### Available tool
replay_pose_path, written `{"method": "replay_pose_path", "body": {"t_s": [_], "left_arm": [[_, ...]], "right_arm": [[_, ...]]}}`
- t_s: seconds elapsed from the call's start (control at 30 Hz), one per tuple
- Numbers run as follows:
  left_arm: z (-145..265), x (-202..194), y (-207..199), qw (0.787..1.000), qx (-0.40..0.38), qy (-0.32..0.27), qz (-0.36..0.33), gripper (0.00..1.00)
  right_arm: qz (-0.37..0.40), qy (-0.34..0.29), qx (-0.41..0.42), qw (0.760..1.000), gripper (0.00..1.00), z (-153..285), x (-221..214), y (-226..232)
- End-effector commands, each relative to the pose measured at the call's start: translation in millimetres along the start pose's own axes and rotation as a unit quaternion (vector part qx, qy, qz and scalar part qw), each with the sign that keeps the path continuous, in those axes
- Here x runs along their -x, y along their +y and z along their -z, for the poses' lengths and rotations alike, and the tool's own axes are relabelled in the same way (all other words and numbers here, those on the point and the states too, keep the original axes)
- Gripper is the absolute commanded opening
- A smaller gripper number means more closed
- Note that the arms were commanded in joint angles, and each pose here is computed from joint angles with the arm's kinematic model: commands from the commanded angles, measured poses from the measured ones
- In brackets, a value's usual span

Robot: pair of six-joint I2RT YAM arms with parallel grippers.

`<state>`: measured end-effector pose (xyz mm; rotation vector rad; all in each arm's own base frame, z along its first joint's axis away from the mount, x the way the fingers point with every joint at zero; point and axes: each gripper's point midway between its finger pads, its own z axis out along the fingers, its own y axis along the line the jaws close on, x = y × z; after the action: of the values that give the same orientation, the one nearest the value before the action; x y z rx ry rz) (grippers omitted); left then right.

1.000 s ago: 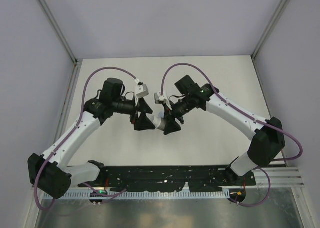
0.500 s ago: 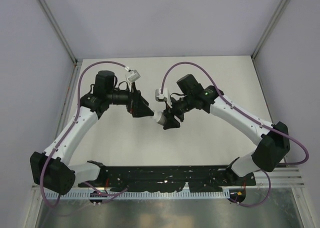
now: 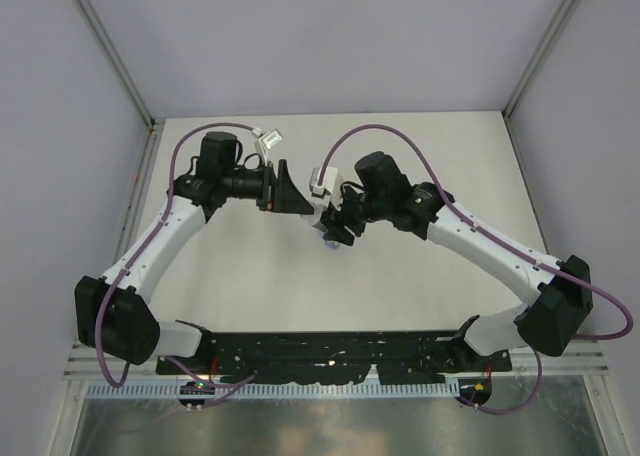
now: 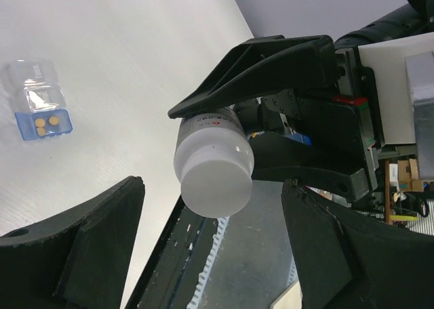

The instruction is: Sort the pills into containers

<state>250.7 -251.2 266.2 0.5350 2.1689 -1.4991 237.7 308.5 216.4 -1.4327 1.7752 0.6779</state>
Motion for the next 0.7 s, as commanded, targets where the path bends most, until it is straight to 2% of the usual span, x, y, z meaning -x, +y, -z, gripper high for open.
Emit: {"method": "replay_pose_path", "body": {"t_s": [0.0,0.3,0.67], "left_arm": [[3.9,20.9,-16.6,1.000,-0.011,-0.020,-0.004,0.83],[1.2,21.2,-5.1,1.000,0.010,-0.017,-0.001,0.71],[-4.1,25.3,1.4,1.000,0.019,-0.018,-0.003,0.66]], "right_arm": [[0.009,-0.029,-0.066,0.997,0.06,6.8,19.8,-19.6],[0.007,-0.024,-0.070,0.997,0.06,3.9,19.2,-20.3],[0.007,-0.019,-0.062,0.998,0.06,-0.1,16.2,-17.0]]}}
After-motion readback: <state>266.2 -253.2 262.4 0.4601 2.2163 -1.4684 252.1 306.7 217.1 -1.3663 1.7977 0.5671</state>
